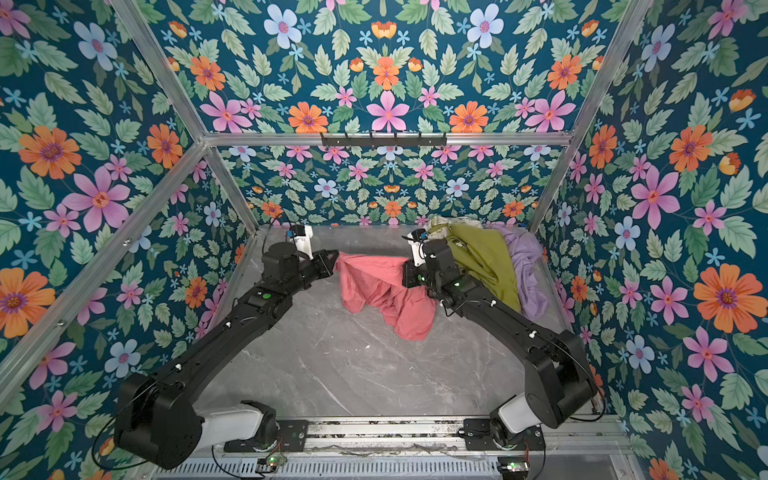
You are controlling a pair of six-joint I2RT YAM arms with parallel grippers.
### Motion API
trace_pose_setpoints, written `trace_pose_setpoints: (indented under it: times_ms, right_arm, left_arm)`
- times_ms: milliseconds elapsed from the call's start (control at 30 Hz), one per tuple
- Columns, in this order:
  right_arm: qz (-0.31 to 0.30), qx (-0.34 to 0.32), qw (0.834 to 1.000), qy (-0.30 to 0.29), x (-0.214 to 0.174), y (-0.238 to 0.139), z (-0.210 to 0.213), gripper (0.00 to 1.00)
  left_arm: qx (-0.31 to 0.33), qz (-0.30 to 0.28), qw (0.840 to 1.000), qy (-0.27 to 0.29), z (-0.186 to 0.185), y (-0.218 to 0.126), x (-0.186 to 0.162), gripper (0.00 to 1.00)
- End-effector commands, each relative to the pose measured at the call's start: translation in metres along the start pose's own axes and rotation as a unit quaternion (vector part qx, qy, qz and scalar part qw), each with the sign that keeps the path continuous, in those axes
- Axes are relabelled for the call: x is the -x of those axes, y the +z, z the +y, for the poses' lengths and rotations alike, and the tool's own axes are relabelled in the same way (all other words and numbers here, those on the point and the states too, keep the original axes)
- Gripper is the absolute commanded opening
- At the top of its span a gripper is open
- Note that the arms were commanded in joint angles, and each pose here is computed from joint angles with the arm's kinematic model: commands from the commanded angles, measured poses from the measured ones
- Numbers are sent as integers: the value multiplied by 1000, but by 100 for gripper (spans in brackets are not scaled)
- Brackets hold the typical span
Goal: Pick out a specific cloth from the pile
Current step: 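Lower the pink cloth with both grippers onto the bare table away from the pile, then open both grippers and release the pink cloth flat on the table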
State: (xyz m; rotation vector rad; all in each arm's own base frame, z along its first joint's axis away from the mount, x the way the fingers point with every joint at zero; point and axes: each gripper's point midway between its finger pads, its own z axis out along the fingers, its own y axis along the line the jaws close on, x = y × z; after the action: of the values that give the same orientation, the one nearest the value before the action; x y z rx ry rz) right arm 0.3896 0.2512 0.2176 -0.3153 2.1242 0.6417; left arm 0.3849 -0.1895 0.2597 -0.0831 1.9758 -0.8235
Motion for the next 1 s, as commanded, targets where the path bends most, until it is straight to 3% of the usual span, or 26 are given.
trace_pose_setpoints:
  times_ms: [0,567,800,833,967]
  right_arm:
    - [15,-26,1000,-2,-15,5,-15,0]
    - [130,-81,987,44,-116,23,-61,0]
    - [164,-65,983,56,-135,22,-56,0]
    - [166,-61,983,56,-133,20,-54,4]
    - [159,-62,984,47,-114,3,-47,37]
  left_arm:
    - [-9,5,1000,-5,4,4,-12,0]
    - [33,106,993,-39,62,14,-111,0]
    - [40,124,990,-47,73,13,-133,1]
    - [41,126,990,-45,74,13,-135,7]
    - [39,123,991,-30,71,10,-130,37]
